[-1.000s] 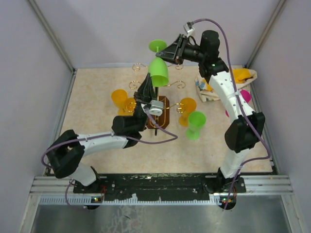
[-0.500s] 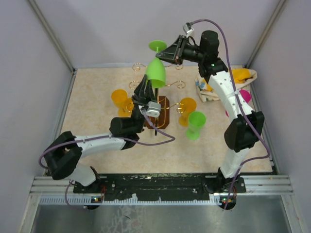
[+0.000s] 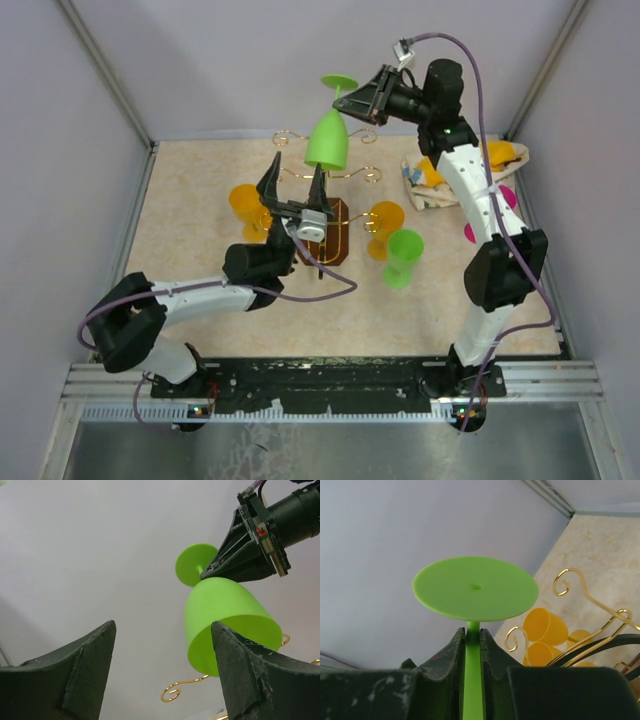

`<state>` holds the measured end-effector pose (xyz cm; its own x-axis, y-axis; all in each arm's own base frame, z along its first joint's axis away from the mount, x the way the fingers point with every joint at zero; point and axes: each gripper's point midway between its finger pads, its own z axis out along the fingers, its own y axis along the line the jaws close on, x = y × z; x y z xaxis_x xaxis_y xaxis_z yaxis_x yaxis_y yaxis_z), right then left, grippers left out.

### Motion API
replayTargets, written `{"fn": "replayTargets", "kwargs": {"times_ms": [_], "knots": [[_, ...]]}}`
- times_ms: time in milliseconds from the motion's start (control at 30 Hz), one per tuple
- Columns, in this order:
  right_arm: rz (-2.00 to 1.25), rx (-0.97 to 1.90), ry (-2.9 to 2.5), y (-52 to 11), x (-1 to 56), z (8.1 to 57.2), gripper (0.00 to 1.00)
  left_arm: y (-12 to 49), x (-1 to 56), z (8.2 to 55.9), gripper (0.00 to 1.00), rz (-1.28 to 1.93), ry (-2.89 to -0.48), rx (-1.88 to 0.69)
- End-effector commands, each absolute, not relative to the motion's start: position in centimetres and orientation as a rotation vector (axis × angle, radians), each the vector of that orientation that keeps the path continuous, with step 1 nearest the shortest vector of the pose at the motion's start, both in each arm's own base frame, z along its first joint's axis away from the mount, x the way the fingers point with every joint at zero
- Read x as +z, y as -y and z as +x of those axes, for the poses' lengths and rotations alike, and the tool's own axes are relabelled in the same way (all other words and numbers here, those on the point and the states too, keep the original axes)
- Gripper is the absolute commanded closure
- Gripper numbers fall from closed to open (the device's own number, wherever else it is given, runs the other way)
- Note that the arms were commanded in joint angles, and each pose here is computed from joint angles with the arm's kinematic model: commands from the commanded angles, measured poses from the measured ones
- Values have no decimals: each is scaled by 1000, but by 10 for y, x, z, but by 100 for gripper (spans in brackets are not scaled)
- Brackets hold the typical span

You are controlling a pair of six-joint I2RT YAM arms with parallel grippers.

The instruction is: Place the wine glass upside down on the wine glass rack

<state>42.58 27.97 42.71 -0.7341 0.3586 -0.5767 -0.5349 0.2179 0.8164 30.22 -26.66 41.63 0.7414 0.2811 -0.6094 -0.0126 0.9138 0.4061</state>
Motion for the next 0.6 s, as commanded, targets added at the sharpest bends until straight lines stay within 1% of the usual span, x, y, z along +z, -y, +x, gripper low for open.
{"fn": "replayTargets", "kwargs": {"times_ms": [0, 133, 300, 433, 567], "knots": [[-212, 1459, -1615, -254, 474, 442, 100, 222, 448, 281, 14, 157, -661, 90], [-210, 1288, -1578, -230, 489, 459, 100, 221, 442, 292, 6, 146, -790, 25], [-202, 999, -1611, -200, 487, 473, 100, 231, 442, 311, 1, 206, -941, -54], [-190, 810, -1620, -175, 484, 472, 100, 231, 447, 333, 1, 227, -1059, -99], [-155, 625, -1624, -144, 476, 469, 100, 238, 450, 350, 6, 310, -1144, -199]]}}
